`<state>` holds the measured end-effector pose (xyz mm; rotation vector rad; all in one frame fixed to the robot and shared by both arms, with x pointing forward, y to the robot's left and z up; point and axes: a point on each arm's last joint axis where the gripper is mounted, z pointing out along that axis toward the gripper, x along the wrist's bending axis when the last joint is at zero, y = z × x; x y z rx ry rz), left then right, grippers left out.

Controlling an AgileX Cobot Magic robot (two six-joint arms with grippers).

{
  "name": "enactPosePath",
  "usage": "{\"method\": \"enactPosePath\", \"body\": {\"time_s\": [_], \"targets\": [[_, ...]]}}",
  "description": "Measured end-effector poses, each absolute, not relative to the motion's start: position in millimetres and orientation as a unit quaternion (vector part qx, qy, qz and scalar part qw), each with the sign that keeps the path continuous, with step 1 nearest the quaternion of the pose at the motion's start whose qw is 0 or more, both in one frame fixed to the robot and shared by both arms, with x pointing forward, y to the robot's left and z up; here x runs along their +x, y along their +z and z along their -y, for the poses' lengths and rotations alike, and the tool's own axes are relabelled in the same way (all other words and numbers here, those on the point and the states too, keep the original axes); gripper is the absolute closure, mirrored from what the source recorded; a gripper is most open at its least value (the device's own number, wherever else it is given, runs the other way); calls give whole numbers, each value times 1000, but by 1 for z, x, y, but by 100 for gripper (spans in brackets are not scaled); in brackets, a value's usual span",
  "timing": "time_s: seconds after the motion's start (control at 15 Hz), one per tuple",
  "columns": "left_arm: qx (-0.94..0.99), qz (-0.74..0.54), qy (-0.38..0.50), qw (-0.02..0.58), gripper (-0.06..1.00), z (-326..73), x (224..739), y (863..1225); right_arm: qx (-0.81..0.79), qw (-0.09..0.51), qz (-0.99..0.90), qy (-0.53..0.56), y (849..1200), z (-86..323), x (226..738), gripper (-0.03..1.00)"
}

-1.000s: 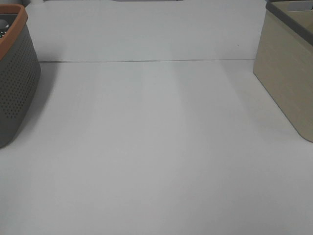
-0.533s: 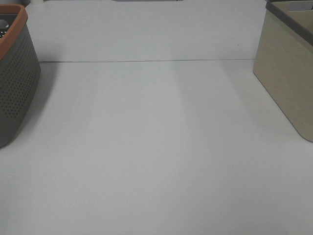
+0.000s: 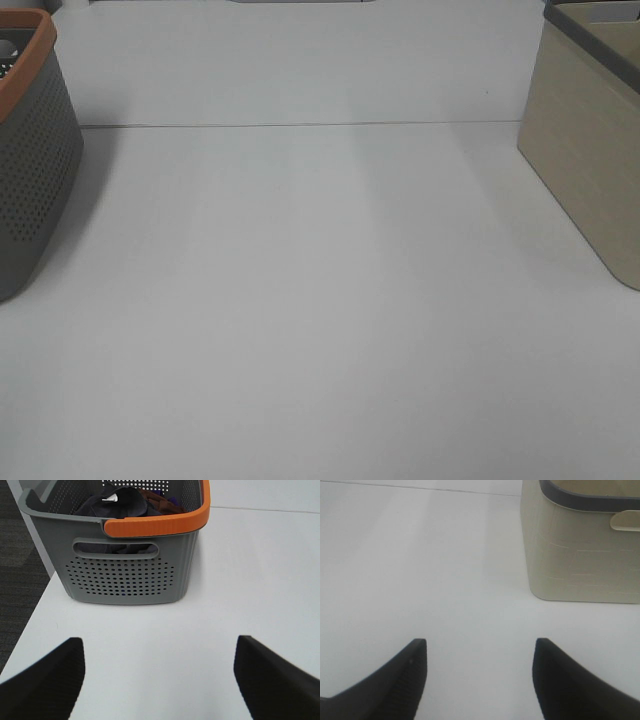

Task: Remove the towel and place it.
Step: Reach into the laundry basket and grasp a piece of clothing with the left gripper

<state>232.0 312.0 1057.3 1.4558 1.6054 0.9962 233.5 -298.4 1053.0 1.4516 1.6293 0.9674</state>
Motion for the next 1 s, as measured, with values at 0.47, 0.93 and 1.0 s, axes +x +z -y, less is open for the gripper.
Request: {"method": "enactPosePath", "body": {"time_s": [0.47, 0.93, 1.0], "targets": [[567, -626, 388, 369, 18, -312, 232, 1057, 565, 368, -635, 377, 1053, 298, 234, 35], [567, -626, 389, 369, 18, -312, 232, 1057, 565, 368, -635, 377, 1053, 298, 234, 35], [567, -625, 389, 369, 18, -312, 232, 1057, 565, 368, -635, 377, 1053, 298, 234, 35]]}}
